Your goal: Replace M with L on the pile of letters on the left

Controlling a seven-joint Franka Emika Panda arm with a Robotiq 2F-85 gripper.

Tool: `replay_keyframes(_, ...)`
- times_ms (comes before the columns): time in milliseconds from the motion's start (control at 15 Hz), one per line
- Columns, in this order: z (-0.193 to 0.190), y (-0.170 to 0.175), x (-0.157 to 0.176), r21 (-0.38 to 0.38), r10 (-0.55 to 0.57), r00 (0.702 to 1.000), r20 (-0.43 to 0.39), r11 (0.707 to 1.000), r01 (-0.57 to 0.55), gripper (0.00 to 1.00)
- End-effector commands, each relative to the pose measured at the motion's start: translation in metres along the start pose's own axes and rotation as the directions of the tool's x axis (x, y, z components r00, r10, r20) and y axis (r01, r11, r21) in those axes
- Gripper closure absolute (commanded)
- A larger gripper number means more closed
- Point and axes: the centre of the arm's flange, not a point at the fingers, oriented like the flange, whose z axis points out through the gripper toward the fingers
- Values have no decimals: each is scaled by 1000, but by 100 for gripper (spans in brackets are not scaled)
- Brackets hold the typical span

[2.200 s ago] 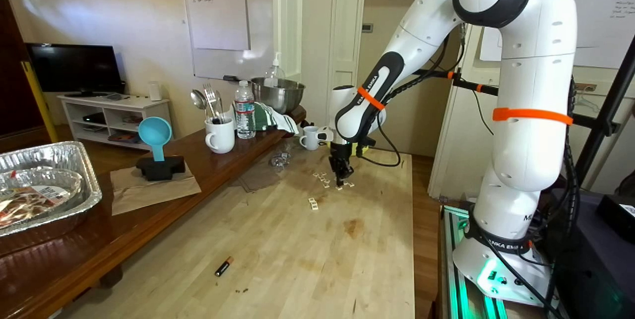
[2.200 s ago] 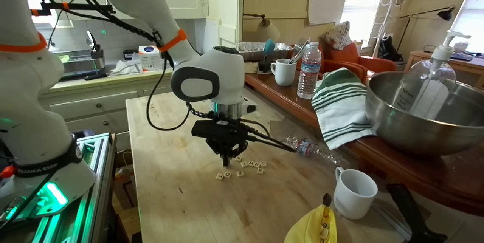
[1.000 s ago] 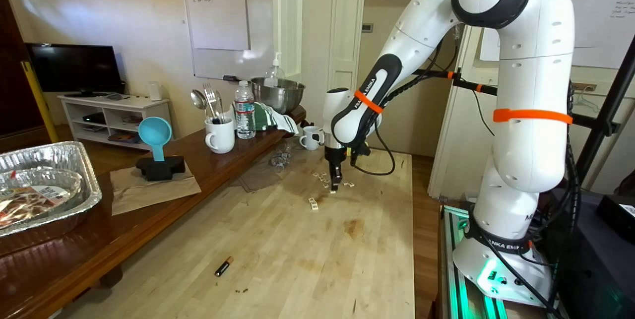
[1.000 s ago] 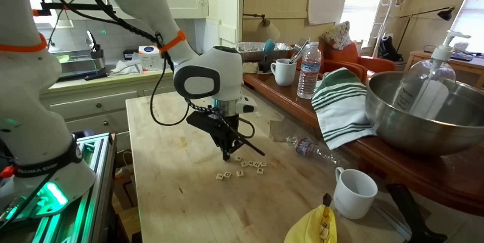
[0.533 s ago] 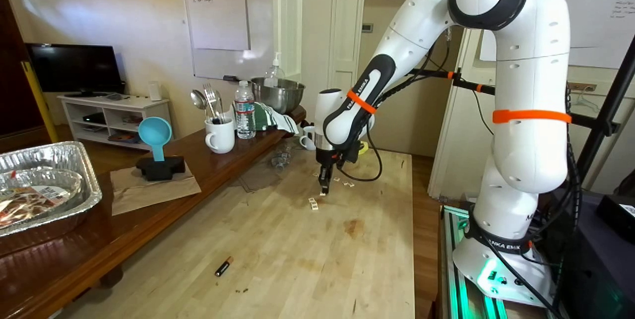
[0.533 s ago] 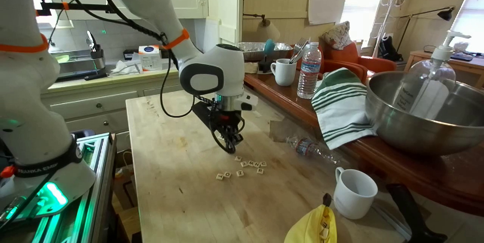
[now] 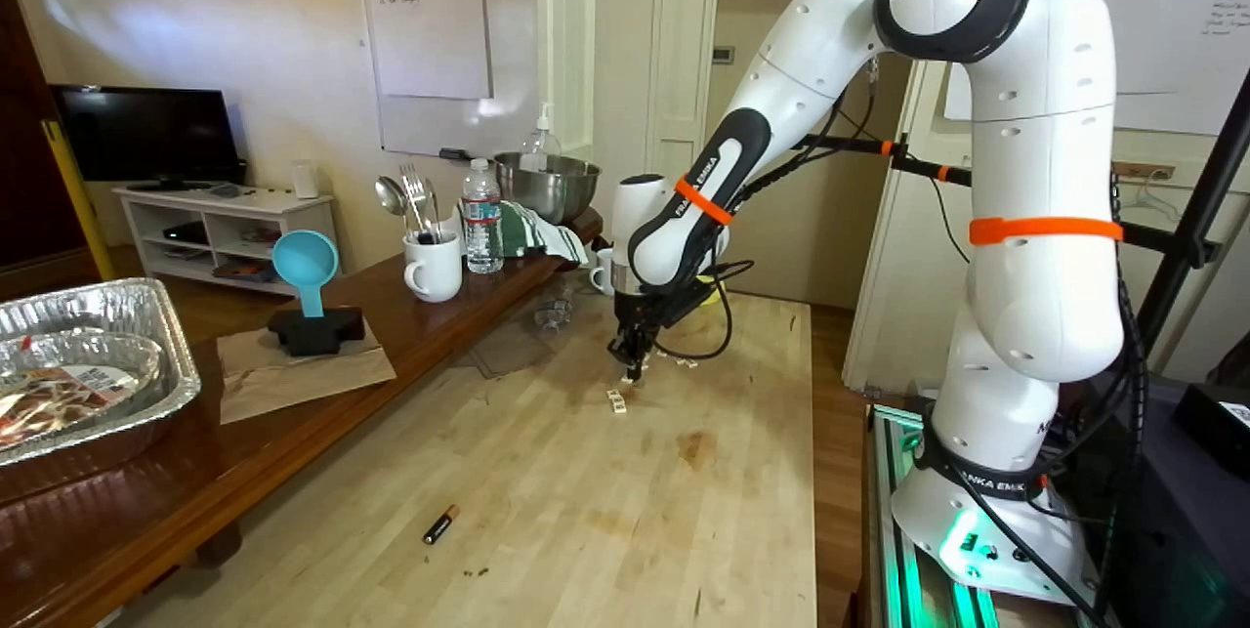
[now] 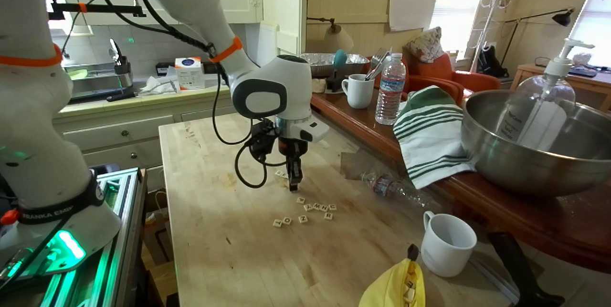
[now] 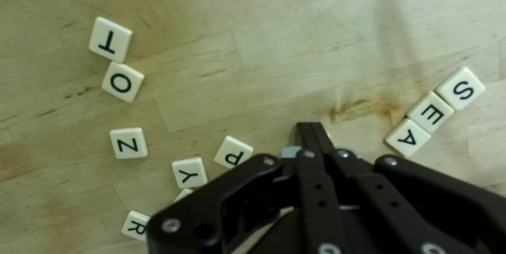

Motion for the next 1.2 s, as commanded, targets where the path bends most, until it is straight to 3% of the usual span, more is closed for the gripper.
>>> replay_keyframes(0, -2, -8, 2, 3, 50, 999, 14, 999, -50, 100)
replay_keyframes(400, -22, -6, 4, 6, 4, 1000, -30, 1000, -4, 100)
replay_keyframes(667, -21, -2, 9, 0, -144, 989, -39, 990, 144, 100)
replay_keyframes(867, -17, -1, 9, -13, -271, 962, -39, 962, 271, 100)
replay_keyframes(1133, -10, 1, 9, -23, -429, 902, -41, 903, 429, 100)
